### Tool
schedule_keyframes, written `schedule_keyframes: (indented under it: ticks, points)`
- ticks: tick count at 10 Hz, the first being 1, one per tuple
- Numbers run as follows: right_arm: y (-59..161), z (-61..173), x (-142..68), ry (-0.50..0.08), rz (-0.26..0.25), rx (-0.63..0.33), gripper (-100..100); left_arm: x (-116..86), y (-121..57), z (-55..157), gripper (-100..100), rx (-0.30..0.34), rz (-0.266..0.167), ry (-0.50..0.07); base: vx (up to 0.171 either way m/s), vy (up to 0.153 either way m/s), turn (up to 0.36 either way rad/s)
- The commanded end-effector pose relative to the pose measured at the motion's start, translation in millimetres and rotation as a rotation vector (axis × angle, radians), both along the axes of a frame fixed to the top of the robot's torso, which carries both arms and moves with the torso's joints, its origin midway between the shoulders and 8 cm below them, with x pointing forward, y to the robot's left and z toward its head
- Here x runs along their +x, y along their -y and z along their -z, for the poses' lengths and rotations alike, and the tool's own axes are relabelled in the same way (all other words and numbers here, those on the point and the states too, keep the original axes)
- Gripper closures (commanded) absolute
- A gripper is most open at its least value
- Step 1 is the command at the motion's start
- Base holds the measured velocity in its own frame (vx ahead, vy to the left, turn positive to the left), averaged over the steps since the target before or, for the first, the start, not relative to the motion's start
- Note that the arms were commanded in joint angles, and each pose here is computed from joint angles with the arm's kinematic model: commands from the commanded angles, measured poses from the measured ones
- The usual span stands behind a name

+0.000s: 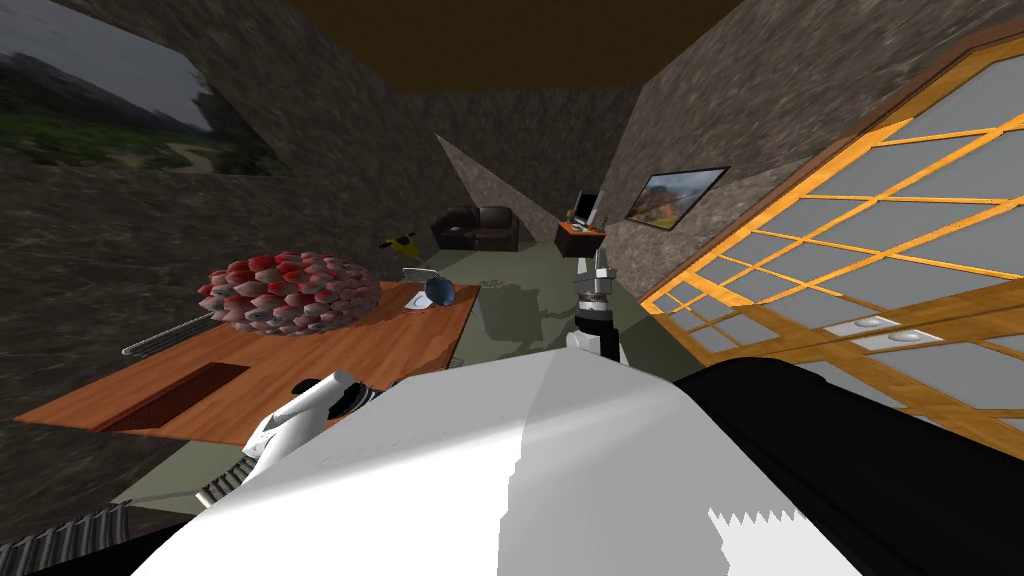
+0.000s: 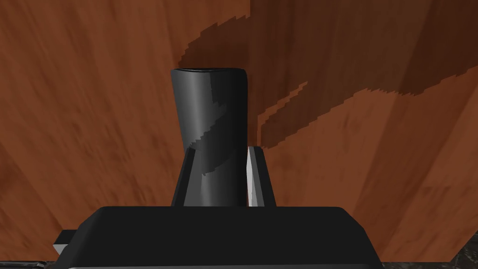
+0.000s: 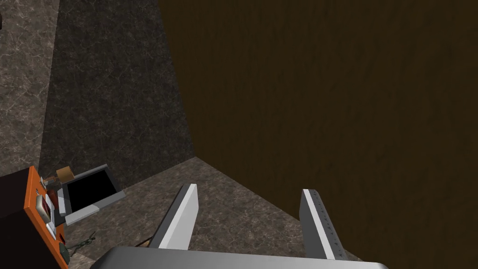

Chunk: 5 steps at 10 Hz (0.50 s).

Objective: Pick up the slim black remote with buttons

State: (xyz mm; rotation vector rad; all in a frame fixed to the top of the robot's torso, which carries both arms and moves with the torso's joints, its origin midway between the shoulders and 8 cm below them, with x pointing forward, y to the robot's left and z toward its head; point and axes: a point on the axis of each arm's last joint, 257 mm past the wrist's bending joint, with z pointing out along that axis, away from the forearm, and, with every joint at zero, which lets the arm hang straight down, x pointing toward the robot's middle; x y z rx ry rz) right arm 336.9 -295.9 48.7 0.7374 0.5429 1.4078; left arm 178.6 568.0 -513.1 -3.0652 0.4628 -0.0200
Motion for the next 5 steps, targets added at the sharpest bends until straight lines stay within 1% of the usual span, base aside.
schedule_keyframes:
  ticks: [1,3,4,5]
  points:
    - [0.0,0.0,0.0,0.0,0.0,0.0,0,-2.2,-5.2,-8.5,100,0.003,0.031,-0.002,0.133,-0.055,0.221]
    - [0.0,0.0,0.0,0.0,0.0,0.0,0,-4.1,-9.4,-18.7,100,0.003,0.069,-0.002,0.135,-0.076,0.2]
    - [0.0,0.0,0.0,0.0,0.0,0.0,0,-3.1,-8.8,-16.5,100,0.005,0.055,-0.001,0.048,-0.037,0.046]
    - [-0.1,-0.1,0.0,0.0,0.0,0.0,0,-3.5,-8.8,-17.1,0,0.004,0.058,-0.002,0.009,-0.008,-0.007]
